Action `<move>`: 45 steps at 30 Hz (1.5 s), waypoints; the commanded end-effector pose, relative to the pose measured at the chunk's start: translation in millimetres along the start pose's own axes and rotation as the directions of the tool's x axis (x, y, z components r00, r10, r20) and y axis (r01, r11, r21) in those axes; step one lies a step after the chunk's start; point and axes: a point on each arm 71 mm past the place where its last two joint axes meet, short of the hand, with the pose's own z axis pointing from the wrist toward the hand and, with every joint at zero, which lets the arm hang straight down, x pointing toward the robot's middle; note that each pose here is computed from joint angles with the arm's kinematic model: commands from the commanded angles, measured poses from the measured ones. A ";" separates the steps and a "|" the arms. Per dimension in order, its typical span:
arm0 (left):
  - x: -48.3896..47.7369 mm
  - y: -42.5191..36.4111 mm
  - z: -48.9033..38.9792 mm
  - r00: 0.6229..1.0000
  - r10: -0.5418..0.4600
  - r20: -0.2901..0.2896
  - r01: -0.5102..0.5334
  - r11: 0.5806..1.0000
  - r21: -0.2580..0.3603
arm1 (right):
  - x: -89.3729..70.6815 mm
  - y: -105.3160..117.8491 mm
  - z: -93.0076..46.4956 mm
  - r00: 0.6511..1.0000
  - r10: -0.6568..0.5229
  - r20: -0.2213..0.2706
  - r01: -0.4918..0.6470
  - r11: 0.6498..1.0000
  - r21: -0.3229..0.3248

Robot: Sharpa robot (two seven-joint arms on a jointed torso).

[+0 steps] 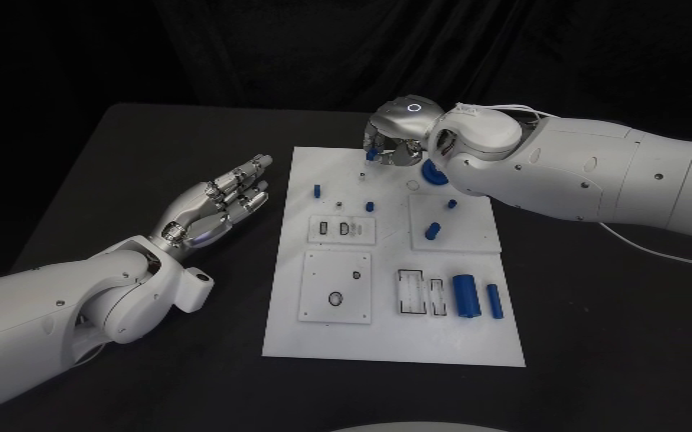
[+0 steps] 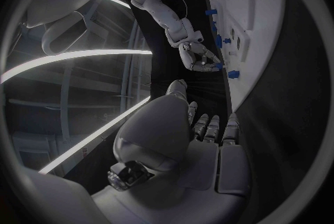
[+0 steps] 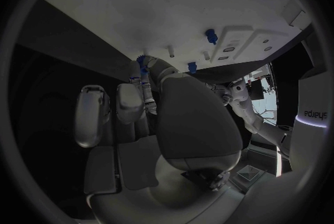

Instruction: Assemble the parts on the task board

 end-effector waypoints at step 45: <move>-1.3 -11.8 2.9 1.000 -0.004 -0.015 0.006 0.982 0.188 | 12.3 3.1 5.1 0.995 0.009 -0.095 -0.007 1.000 0.015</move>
